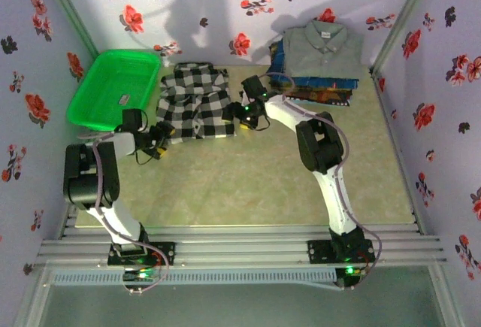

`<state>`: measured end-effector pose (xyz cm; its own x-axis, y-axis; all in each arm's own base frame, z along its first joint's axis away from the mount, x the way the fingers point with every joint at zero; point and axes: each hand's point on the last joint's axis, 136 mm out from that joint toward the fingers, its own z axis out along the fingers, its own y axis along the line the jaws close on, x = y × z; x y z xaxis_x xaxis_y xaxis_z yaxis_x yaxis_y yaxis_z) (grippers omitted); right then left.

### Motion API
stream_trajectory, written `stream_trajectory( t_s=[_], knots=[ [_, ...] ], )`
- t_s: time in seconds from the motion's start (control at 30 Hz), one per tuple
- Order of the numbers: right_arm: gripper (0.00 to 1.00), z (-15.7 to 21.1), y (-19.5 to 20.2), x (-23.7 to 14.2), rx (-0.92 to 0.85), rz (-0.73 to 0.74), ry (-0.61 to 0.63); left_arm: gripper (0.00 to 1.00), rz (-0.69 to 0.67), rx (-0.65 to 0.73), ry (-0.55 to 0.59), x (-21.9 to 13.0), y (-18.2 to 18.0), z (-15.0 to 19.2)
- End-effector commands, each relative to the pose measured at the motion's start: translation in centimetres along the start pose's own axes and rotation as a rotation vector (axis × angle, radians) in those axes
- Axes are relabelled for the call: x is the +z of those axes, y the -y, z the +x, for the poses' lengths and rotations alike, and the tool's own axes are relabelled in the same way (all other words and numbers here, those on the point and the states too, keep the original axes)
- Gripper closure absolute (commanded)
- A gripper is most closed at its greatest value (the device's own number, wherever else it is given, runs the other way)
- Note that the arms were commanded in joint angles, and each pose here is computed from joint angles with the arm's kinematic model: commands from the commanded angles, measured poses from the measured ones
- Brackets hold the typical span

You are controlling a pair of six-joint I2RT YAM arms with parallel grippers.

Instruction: Fold and stack the long sleeve shirts

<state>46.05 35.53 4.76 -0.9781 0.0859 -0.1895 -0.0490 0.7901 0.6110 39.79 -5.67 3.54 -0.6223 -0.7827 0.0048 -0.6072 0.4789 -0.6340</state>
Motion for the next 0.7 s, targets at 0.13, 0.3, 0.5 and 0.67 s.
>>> stream_trajectory(
  t_s=[0.13,0.3,0.5,0.67],
  knots=[
    [0.57,0.3,-1.1,2.0,0.137,-0.061,-0.009,0.49,0.024,0.132,0.035,2.0,3.9,-3.0],
    [0.86,1.9,-1.3,1.5,0.144,-0.039,-0.045,0.65,-0.099,0.222,-0.006,1.6,2.3,-2.4],
    [1.00,8.0,2.2,-1.1,0.262,0.012,-0.053,0.77,-0.175,0.358,-0.035,0.1,1.1,-1.5],
    [1.00,15.7,1.6,-2.5,0.344,-0.005,-0.081,0.81,-0.163,0.525,-0.080,-0.5,2.4,-0.3]
  ],
)
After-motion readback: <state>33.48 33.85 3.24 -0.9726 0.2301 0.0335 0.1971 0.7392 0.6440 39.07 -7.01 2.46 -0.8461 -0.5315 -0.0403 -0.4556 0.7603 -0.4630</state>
